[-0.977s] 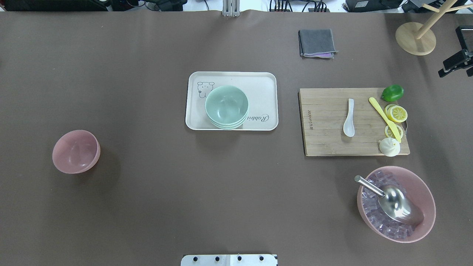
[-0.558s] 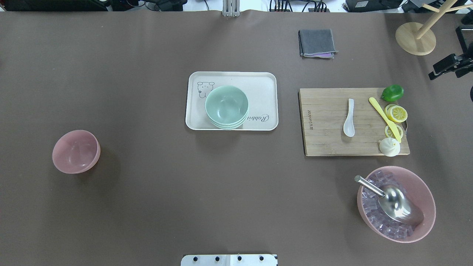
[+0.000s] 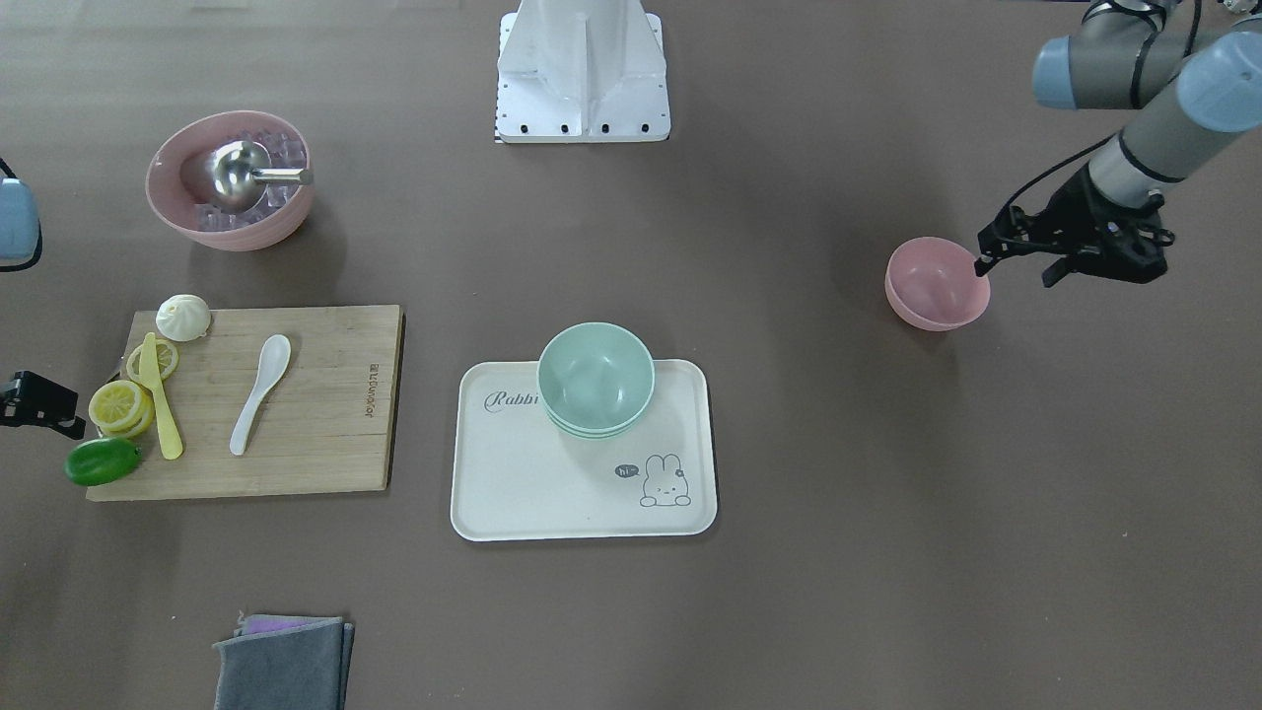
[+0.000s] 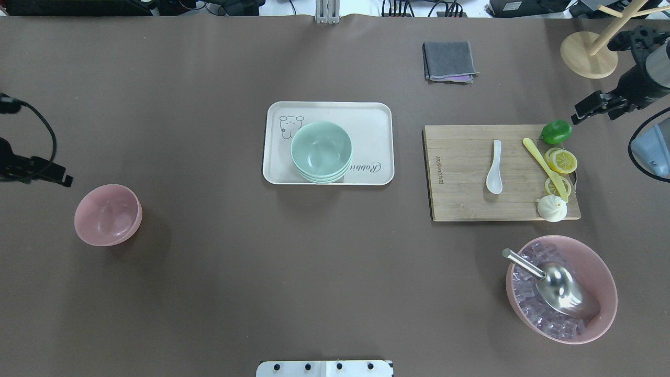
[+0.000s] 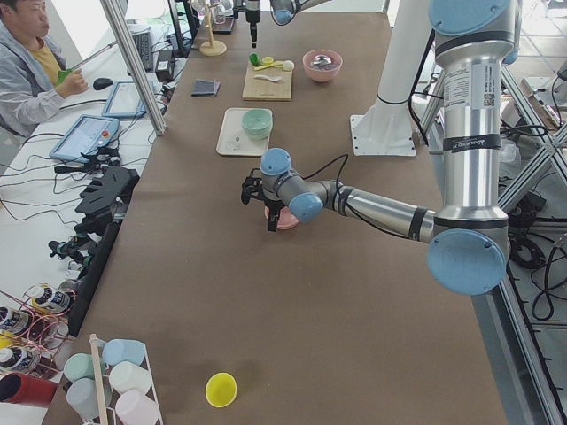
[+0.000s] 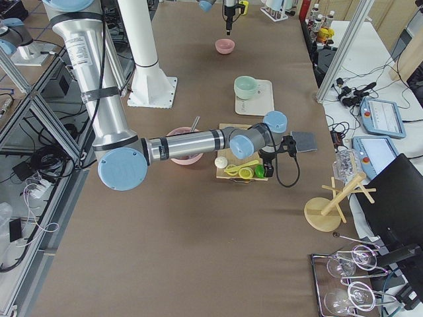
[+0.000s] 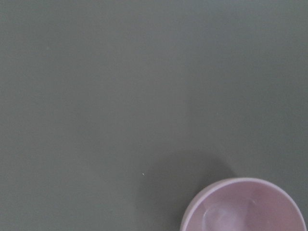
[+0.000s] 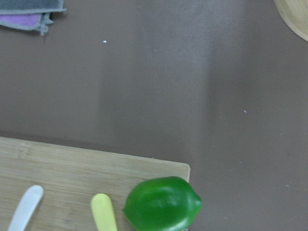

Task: Stack pink bowl on green and place spoon
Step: 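Lower left gripper onto pink bowl rim while right gripper nears cutting board, then carry pink bowl over green bowl with left gripper while right reaches spoon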

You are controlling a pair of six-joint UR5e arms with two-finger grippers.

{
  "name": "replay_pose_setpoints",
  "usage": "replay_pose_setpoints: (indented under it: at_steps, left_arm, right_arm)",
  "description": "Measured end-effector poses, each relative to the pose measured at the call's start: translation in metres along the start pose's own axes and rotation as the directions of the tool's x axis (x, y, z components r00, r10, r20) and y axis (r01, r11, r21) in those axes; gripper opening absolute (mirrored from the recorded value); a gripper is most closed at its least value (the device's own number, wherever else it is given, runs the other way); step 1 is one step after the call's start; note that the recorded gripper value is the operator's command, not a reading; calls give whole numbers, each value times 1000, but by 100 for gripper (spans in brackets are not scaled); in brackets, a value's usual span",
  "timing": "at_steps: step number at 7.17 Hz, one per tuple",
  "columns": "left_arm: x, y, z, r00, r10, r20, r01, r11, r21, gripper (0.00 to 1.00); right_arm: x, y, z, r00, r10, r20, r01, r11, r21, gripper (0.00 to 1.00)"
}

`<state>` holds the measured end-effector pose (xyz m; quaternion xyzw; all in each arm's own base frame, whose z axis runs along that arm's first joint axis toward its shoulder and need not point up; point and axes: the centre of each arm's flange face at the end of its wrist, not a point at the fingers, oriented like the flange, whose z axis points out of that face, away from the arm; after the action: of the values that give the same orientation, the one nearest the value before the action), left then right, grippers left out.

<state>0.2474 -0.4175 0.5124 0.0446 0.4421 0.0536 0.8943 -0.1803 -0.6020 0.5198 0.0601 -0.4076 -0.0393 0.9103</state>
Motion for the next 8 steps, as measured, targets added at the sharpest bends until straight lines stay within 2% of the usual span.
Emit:
replay_pose_setpoints:
  at_steps: [2,3,4,6,8]
  left_arm:
    - [23,25,36,1000,23,8,-23,999,-39,86]
    - [21,29,43,1000,27,16,-26,999,-45,75]
    - [20,30,44,999,28,18,-27,999,-45,3]
    - [20,30,43,1000,25,17,-24,999,-44,0]
    - [27,28,42,1000,29,-3,-29,998,-49,0]
  right_arm:
    - [-63,1,-5,998,44,36,-44,999,18,100]
    - [-99,7,-6,996,66,55,-68,997,25,100]
    - [-126,13,-8,994,82,68,-84,996,33,100]
    - [-167,17,-9,991,95,92,-99,994,41,100]
    - [-240,21,2,982,152,116,-159,986,47,100]
